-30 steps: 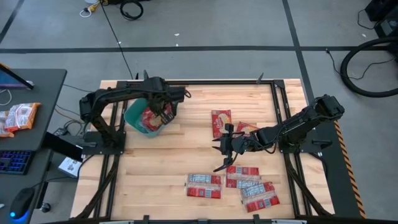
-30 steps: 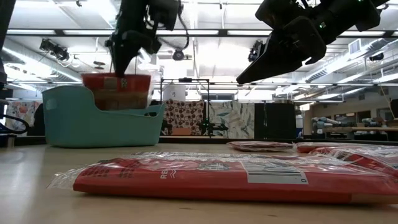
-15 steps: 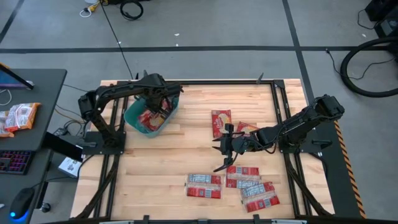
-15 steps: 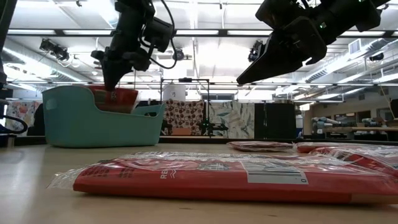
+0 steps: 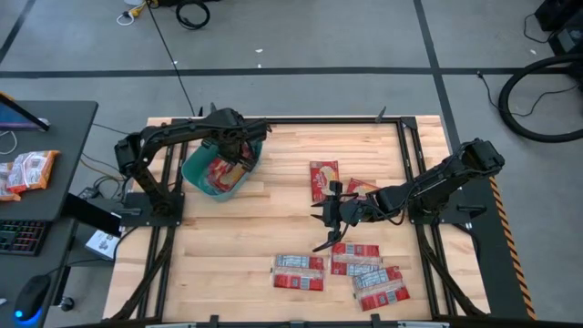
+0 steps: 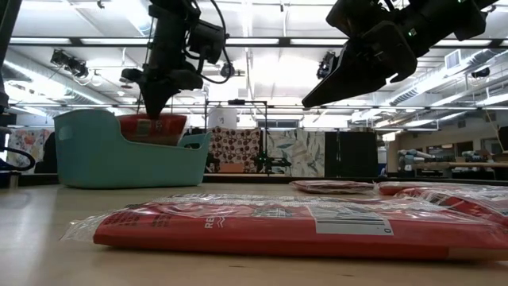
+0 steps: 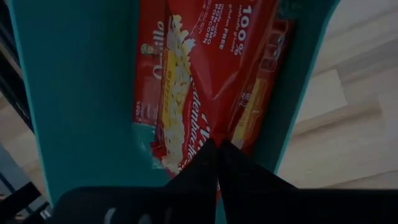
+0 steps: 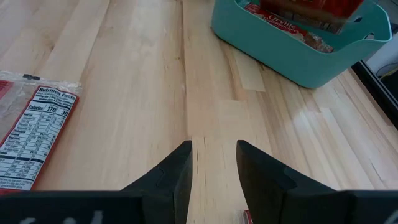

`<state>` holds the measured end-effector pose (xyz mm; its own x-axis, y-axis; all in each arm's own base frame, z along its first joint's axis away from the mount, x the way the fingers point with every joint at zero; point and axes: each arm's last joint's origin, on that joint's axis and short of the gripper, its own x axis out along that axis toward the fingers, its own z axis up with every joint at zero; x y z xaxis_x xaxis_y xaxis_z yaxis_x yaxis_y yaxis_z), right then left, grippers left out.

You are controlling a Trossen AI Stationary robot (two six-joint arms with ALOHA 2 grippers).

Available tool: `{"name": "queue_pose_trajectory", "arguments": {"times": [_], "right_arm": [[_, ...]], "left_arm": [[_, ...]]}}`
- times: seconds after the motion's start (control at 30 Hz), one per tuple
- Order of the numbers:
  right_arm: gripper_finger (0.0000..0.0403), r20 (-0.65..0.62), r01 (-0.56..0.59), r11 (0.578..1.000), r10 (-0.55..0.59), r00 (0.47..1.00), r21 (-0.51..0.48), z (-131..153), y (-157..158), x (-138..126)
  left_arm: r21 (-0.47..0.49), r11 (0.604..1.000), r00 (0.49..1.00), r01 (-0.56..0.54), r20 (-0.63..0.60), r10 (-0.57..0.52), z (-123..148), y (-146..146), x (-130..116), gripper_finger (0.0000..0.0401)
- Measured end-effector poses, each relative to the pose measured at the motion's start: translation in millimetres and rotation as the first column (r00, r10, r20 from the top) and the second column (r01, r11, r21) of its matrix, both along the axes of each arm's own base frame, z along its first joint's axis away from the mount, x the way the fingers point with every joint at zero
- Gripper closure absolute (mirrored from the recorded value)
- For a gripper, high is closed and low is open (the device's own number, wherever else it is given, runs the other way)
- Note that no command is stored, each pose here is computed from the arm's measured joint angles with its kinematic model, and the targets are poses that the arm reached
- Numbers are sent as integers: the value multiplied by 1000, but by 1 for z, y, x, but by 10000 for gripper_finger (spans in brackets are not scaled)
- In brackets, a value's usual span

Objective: Sort popcorn bags into baskets
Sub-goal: Put the red popcorn bag into the green bin

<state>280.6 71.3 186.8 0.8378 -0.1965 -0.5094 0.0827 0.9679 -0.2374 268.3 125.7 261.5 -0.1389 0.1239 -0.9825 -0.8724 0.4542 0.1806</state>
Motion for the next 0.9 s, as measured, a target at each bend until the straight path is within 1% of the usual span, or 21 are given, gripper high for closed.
{"name": "queue_pose_trajectory", "arguments": {"times": [0.1, 0.2, 0.3, 0.47, 0.53, 0.6, 0.67, 0.73, 0.83, 0.9], "right_arm": [[273, 0, 0, 1000, 0, 1000, 0, 0, 0, 0], [273, 1, 0, 1000, 0, 1000, 0, 0, 0, 0], [273, 1, 0, 1000, 0, 1000, 1, 0, 0, 0], [273, 1, -1, 1000, 1, 1000, 0, 0, 0, 0], [273, 1, -1, 1000, 1, 1000, 0, 0, 0, 0], [273, 1, -1, 1000, 1, 1000, 0, 0, 0, 0], [273, 0, -1, 1000, 1, 1000, 0, 0, 0, 0], [273, -10, -1, 1000, 1, 1000, -3, -1, 0, -1], [273, -57, 15, 1000, -14, 998, 2, -5, -1, -4], [273, -101, 47, 999, -44, 994, 25, -9, -2, -7]], "left_arm": [[-4, 1000, 1000, 17, -14, -17, -4, 0, 3, 384], [-6, 999, 998, 51, -24, -51, -8, -2, 7, 365], [-10, 996, 996, 84, -26, -85, -13, -4, 12, 334], [-47, 994, 995, 96, -8, -97, -12, -6, 13, 278], [-81, 989, 993, 122, 20, -121, -6, -7, 13, 262], [-110, 980, 984, 166, 78, -158, 1, -9, 17, 251], [-127, 961, 963, 247, 145, -229, 7, -15, 25, 247], [-109, 926, 915, 361, 232, -329, 12, -25, 36, 246], [-52, 848, 816, 527, 308, -489, 13, -46, 51, 246], [-6, 777, 736, 629, 327, -593, 12, -62, 60, 246]]}}
